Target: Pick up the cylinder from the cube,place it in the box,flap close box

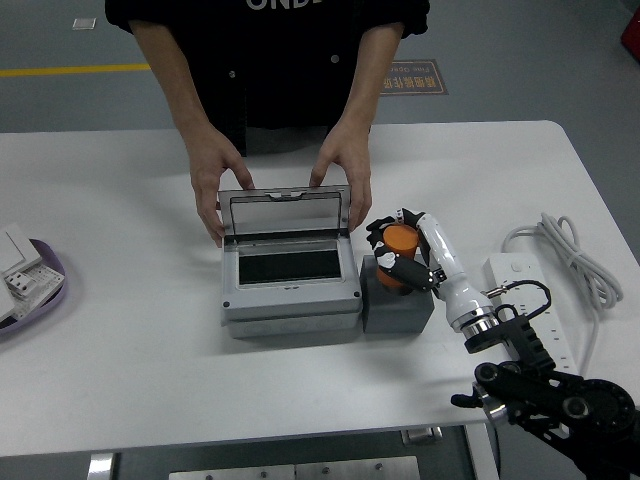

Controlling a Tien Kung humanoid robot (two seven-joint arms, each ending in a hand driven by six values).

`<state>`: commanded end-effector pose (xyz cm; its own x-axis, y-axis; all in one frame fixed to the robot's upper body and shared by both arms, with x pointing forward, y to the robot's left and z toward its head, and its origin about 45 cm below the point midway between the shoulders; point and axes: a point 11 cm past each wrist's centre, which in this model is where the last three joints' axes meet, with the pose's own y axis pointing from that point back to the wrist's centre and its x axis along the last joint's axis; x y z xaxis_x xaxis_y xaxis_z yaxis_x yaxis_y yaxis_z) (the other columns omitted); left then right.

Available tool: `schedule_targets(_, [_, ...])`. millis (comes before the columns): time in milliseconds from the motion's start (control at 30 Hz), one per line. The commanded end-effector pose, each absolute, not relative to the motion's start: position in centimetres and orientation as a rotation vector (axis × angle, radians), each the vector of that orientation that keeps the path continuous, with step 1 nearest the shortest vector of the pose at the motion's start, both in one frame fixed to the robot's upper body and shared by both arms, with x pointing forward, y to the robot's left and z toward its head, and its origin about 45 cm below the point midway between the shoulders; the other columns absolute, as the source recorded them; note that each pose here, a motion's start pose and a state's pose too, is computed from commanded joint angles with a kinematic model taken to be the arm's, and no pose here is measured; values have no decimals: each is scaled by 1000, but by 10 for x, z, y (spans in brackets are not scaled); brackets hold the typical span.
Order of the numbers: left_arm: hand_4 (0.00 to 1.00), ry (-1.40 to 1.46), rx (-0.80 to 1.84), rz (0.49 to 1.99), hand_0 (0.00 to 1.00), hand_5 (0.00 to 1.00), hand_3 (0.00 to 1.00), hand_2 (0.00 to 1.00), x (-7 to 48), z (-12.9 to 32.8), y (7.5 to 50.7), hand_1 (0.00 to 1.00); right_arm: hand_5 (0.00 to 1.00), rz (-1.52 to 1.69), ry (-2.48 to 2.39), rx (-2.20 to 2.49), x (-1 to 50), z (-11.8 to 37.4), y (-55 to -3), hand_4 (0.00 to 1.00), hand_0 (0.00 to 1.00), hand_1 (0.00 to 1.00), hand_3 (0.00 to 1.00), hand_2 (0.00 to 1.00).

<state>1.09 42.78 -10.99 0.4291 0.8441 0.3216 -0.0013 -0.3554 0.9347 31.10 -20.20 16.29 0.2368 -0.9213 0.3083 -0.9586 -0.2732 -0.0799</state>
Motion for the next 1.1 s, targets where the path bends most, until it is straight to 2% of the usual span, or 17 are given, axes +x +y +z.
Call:
schedule_targets(67, [667,740,1697,1075,510,233,595,566,11,-110,428,554,2,467,-1802,2391,312,169,-195,2,463,420,362,423])
schedule_targets(100, [668,740,1697,1075,511,236,595,567,11,-110,428,556,2,482,-1791,2403,313,173,-190,2,429,399,325,400])
schedule_targets(500, [674,745,1703,1074,512,266,593,565,9,-109,430,559,2,755,-1586,2398,333,207,-134,2,406,366,304,371])
schedule_targets(533, [681,744,1706,1069,512,274,593,565,9,-109,430,560,2,789,-1570,2384,336,211,-129,2,342,297,265,306])
schedule_targets(700, [681,745,1729,1040,512,274,593,565,4,-109,431,560,2,926,-1510,2305,344,229,-109,2,342,297,265,306])
schedule_targets(733, [699,747,1734,1037,512,289,594,566,3,-109,431,561,2,960,-1478,2280,345,232,-103,2,104,233,265,292])
schedule_targets(867, [699,746,1741,1035,512,289,594,566,3,-108,433,561,2,1046,-1366,2206,346,239,-87,2,104,233,265,292])
schedule_targets(900, [704,745,1741,1035,512,305,593,566,3,-108,433,561,2,1069,-1335,2179,346,240,-83,2,33,210,277,306])
schedule_targets(1100, [704,742,1742,1034,512,305,593,566,5,-107,435,561,2,1158,-1196,2008,345,236,-72,2,33,210,277,306])
